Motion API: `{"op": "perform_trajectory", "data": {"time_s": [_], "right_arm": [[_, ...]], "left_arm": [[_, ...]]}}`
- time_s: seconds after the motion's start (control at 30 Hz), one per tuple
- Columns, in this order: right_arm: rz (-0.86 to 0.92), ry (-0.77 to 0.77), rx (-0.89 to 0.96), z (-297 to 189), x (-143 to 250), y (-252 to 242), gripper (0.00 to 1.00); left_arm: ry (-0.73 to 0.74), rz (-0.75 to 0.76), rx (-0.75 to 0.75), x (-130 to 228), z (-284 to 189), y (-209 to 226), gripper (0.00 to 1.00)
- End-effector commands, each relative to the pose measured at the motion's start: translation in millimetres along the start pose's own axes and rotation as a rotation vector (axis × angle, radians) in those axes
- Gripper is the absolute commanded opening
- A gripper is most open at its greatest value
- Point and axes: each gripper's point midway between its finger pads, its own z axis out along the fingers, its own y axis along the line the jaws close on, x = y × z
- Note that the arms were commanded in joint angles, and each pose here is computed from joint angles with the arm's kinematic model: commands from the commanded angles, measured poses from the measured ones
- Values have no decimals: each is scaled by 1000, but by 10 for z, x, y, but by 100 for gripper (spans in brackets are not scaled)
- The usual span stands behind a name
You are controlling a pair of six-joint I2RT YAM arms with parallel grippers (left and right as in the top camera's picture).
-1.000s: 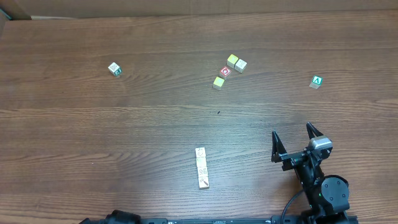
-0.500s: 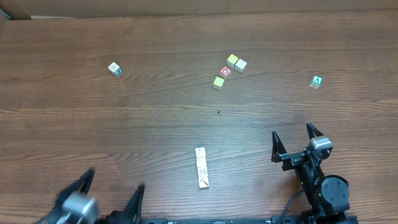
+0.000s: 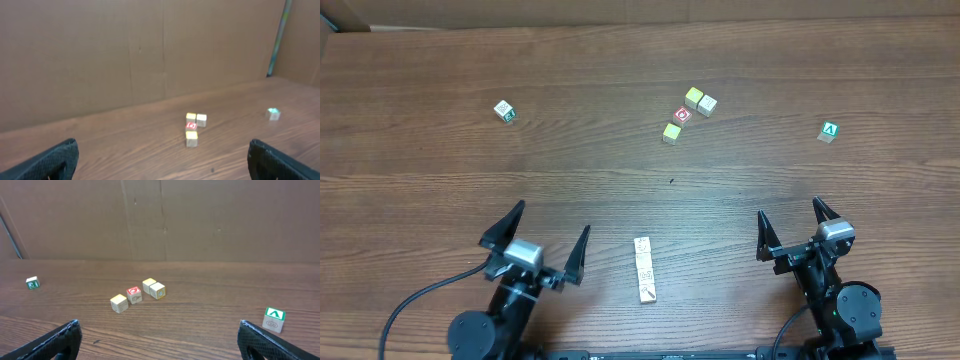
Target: Flip 4 blocks
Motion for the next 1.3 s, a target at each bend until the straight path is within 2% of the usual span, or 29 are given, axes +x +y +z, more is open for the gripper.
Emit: {"op": "perform_trajectory", "data": {"time_s": [0.0, 0.13, 0.33, 1.27], "right_arm": [[-4, -6, 5, 1, 13, -13, 100], [-4, -6, 5, 1, 13, -13, 100], [-4, -6, 5, 1, 13, -13, 100], [-4, -6, 5, 1, 13, -13, 100]], "left_arm": [[-11, 65, -24, 265, 82, 66, 100], [19, 60, -81, 585, 133, 181, 100], [138, 51, -153, 869, 95, 307, 99], [132, 64, -154, 851, 97, 310, 100]]}}
